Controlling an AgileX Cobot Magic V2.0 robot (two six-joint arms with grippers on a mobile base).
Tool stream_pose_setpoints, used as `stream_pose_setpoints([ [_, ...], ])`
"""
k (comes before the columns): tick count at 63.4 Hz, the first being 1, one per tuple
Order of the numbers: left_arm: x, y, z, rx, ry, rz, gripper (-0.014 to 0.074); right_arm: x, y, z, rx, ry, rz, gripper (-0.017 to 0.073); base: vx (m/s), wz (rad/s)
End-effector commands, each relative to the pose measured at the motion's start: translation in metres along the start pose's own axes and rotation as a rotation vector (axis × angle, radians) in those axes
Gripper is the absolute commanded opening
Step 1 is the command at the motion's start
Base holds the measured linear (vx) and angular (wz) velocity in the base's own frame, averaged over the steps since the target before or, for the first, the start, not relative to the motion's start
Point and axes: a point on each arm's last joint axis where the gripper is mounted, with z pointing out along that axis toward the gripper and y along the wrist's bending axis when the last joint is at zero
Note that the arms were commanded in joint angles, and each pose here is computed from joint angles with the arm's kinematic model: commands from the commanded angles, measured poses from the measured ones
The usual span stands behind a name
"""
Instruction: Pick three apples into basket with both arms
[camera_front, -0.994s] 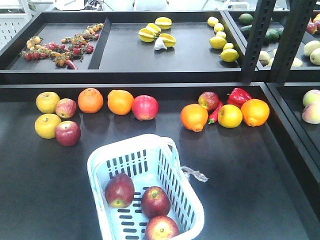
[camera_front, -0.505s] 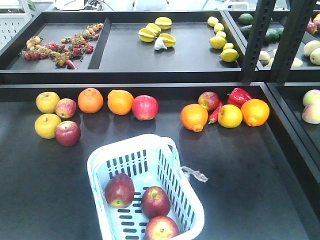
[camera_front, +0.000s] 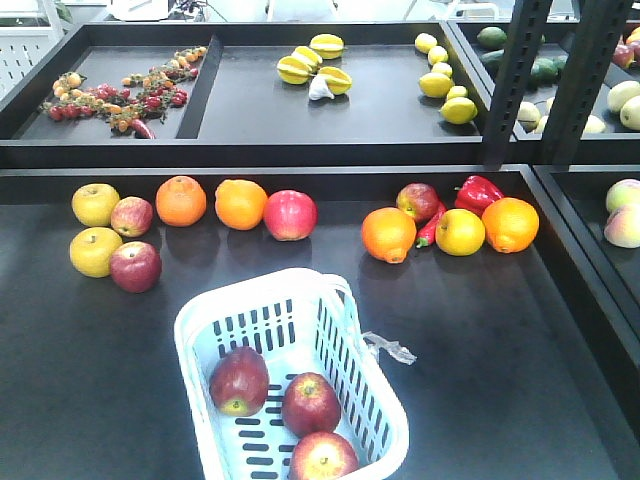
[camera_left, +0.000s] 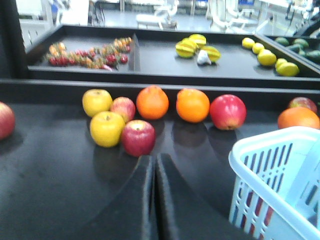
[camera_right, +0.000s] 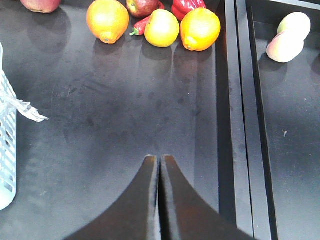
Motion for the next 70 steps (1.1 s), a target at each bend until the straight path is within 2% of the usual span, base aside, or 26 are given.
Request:
stream_pose_setpoints([
  [1,-0.007,-0.002,-0.003,0.021,-0.140,0.017,-0.0006,-0.012,-0.003,-0.007,0.015,-0.083,-0.008,-0.0009,0.00,0.00],
  [16,0.013,0.000,-0.006,0.027,-0.184,0.008,-0.0006,-0.012,-0.003,-0.007,0.015,-0.083,-0.008,-0.0009,0.00,0.00],
  [70,0.012,0.000,-0.007,0.028,-0.191,0.007,-0.0006,-0.012,-0.003,-0.007,0.015,-0.081,-0.008,-0.0009,0.00,0.00],
])
